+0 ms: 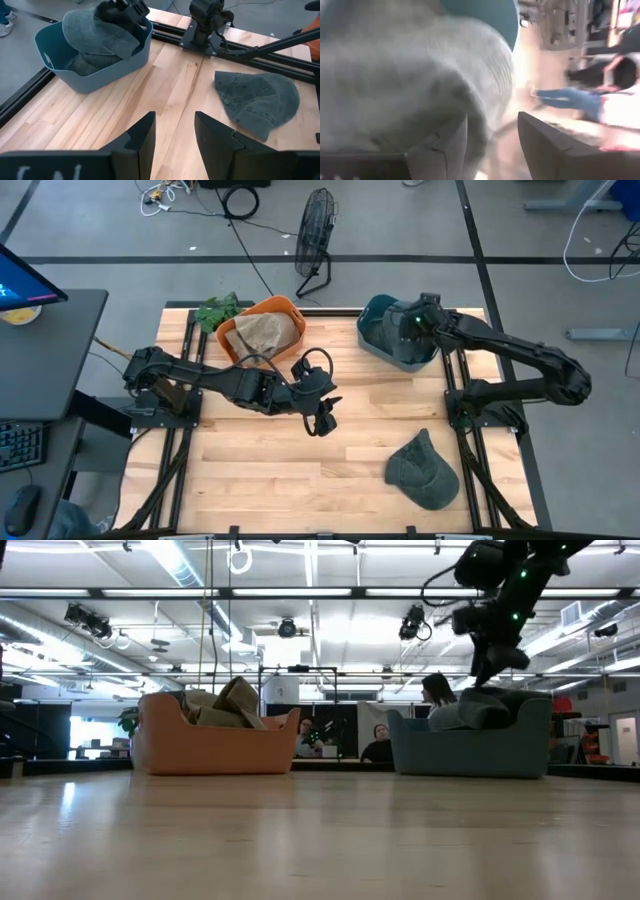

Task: Pick & Place hat
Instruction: Put the top black cap into the dark blue bin

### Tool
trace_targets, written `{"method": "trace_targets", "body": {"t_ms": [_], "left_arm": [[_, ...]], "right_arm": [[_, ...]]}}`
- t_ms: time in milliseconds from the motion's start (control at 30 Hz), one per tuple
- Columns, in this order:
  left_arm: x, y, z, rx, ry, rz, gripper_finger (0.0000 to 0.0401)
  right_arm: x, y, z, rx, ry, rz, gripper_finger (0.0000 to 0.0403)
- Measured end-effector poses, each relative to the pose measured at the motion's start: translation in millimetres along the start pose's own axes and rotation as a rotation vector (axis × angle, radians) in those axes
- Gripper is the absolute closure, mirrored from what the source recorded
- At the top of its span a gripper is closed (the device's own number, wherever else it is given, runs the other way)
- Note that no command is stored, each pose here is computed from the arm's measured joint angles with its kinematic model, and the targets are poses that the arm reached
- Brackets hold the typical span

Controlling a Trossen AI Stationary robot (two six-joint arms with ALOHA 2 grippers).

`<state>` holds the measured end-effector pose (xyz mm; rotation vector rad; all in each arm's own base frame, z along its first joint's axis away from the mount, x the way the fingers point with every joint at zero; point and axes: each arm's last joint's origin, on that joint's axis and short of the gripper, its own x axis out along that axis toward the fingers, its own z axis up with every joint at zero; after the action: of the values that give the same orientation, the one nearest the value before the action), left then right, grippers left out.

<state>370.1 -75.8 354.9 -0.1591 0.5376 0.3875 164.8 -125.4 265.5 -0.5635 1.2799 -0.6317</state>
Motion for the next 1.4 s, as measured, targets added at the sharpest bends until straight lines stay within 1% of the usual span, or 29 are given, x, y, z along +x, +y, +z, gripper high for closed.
{"method": "trace_targets", "body": {"t_ms": [33,133,167,233,333,367,533,667,767,867,933,1000,1067,1100,1200,1233,1300,1400], "left_arm": [[0,0,0,0.0,0.0,0.0,0.0262],[0,0,0,0.0,0.0,0.0,0.0262],[0,0,0,0.0,0.0,0.0,0.0262],[0,0,0,0.0,0.0,0.0,0.0262],[0,0,0,0.0,0.0,0.0,0.0262],[0,0,0,0.0,0.0,0.0,0.0262],[0,0,0,-0.001,0.0,-0.001,0.0262],[0,0,0,-0.001,-0.001,-0.001,0.0262],[0,0,0,-0.001,-0.001,-0.001,0.0262],[0,0,0,-0.001,-0.001,-0.001,0.0262],[0,0,0,-0.001,-0.001,-0.001,0.0262],[0,0,0,-0.001,-0.001,-0.001,0.0262],[0,0,0,-0.001,-0.001,0.0,0.0262],[0,0,0,-0.001,-0.001,-0.001,0.0262],[0,0,0,-0.001,-0.001,-0.001,0.0262],[0,0,0,-0.001,-0.001,-0.001,0.0262],[0,0,0,0.0,0.0,-0.001,0.0262],[0,0,0,0.0,0.0,-0.001,0.0262]], "right_arm": [[-3,2,2,0.084,-0.059,0.054,0.023],[-9,10,11,0.338,-0.231,0.296,0.0253],[-10,12,14,0.398,-0.253,0.353,0.0266],[-9,14,18,0.455,-0.263,0.394,0.0302],[-4,17,20,0.436,-0.231,0.388,0.0375],[-1,18,21,0.433,-0.219,0.388,0.0388],[16,25,26,0.424,-0.142,0.418,0.0396],[32,35,28,0.403,-0.038,0.447,0.0398],[39,40,23,0.39,0.089,0.386,0.04],[39,41,14,0.357,0.22,0.283,0.0401],[37,40,10,0.333,0.268,0.226,0.0401],[35,39,8,0.296,0.271,0.222,0.0401],[34,40,8,0.283,0.254,0.251,0.0402],[34,41,9,0.281,0.236,0.291,0.0402],[33,45,13,0.263,0.158,0.459,0.0402],[32,46,14,0.268,0.142,0.479,0.0402],[28,47,17,0.289,0.116,0.468,0.0402],[17,39,20,0.261,0.082,0.37,0.0402]]}}
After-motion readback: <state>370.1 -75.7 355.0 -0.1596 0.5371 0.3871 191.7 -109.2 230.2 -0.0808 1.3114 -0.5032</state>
